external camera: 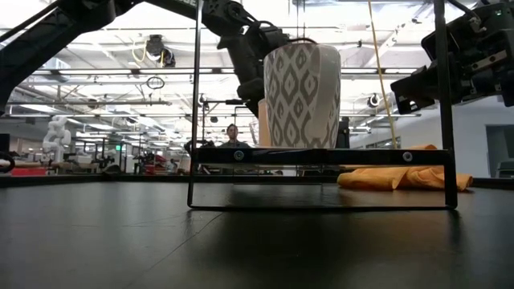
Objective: Stack small to large cups/mugs on shelf
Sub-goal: Put the transparent cup on the shelf, then return to Home Position
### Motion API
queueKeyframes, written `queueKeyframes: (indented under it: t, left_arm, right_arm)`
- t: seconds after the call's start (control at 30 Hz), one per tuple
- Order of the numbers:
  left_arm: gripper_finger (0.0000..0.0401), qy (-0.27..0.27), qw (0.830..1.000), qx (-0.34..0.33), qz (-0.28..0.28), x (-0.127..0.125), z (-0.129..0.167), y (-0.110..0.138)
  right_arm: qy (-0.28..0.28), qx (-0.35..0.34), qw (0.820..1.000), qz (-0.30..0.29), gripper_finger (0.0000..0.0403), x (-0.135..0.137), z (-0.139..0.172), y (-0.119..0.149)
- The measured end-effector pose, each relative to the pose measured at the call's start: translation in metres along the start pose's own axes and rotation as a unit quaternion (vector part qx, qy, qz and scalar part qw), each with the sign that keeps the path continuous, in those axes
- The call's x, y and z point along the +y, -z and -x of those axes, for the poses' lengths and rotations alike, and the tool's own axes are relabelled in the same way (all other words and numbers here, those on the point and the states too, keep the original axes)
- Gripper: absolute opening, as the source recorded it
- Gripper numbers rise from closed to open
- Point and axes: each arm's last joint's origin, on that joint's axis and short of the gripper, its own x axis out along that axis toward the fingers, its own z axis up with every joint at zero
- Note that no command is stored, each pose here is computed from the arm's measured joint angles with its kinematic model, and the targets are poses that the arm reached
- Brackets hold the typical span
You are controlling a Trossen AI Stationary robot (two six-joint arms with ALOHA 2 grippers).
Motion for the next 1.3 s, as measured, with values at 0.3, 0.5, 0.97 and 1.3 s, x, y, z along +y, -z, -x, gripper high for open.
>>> queueKeyframes:
  t: [0.3, 0.5, 0.97, 1.3]
  left_arm:
    - [0.0077, 0.003, 1.000, -0.020, 0.011, 0.001, 0.000, -0.003]
    - [0.0114, 0.003, 1.000, -0.021, 0.012, 0.001, 0.000, -0.003]
    - [0.0120, -0.023, 0.999, -0.042, 0.016, 0.005, 0.027, -0.016]
    - [0.0119, -0.040, 0.996, -0.072, 0.044, -0.008, 0.094, -0.028]
  right_arm:
    - [0.000, 0.001, 1.000, 0.000, 0.0000, 0.000, 0.000, 0.000]
    - [0.000, 0.001, 1.000, 0.000, 0.0000, 0.000, 0.000, 0.000]
    - [0.000, 0.001, 1.000, -0.002, 0.0000, 0.000, 0.000, 0.000]
    - [0.000, 0.001, 1.000, -0.010, 0.0000, 0.000, 0.000, 0.000]
